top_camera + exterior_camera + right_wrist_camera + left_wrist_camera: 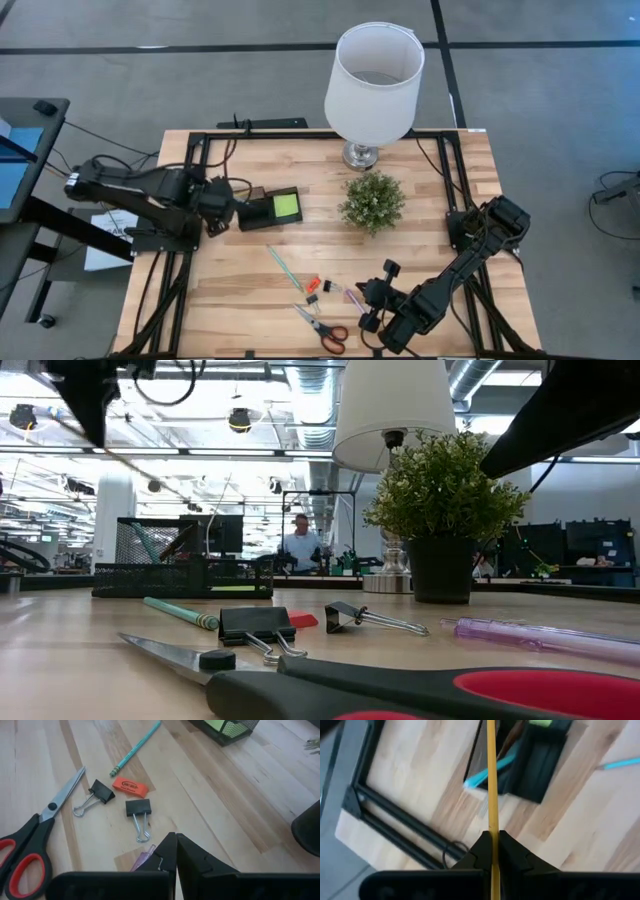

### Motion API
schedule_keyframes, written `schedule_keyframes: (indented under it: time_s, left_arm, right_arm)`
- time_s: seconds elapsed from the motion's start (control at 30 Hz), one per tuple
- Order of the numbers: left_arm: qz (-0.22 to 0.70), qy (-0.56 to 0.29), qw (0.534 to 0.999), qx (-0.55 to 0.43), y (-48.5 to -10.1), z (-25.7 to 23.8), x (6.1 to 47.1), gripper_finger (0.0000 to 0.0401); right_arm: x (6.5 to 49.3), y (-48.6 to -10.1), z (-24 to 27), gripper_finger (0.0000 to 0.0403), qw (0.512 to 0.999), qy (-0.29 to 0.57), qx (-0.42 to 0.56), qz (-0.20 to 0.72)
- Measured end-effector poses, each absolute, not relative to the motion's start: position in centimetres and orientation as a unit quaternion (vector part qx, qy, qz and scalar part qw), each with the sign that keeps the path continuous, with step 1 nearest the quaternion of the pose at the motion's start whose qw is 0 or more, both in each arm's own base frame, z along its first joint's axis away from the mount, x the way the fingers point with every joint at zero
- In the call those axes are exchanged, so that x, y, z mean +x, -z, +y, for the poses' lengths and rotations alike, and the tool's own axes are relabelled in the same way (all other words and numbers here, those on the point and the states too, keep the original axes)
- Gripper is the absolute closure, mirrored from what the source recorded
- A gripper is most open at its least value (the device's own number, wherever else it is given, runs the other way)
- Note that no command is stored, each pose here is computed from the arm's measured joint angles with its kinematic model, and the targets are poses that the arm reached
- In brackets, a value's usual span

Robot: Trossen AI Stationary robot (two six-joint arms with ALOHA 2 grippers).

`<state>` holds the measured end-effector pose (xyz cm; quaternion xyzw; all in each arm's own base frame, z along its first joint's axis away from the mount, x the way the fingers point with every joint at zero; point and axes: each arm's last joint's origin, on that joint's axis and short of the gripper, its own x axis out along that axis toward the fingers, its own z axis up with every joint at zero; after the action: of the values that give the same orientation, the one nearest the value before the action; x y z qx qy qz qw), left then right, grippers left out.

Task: Pick and place office supplies into organizer
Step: Put the yellow pencil into the black desk organizer, then put the purple pen into the black desk organizer

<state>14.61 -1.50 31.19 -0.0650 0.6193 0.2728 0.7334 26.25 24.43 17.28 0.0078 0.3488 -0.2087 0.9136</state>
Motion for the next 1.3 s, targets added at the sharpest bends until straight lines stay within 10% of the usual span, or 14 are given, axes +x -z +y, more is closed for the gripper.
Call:
schedule_keyframes:
  time_s: [0.9, 1.3]
  left_arm:
    - [0.764, -0.214, 0.609, 0.013, -26.0, 1.3, 17.8, 0.0357]
    - [0.725, -0.218, 0.648, 0.084, -29.9, 2.3, 23.5, 0.0396]
  right_arm:
    - [27.4, -17.3, 23.4, 0.0403, 0.911, 0.224, 0.020, 0.346]
    - [27.4, -17.3, 23.4, 0.0403, 0.910, 0.224, 0.017, 0.347]
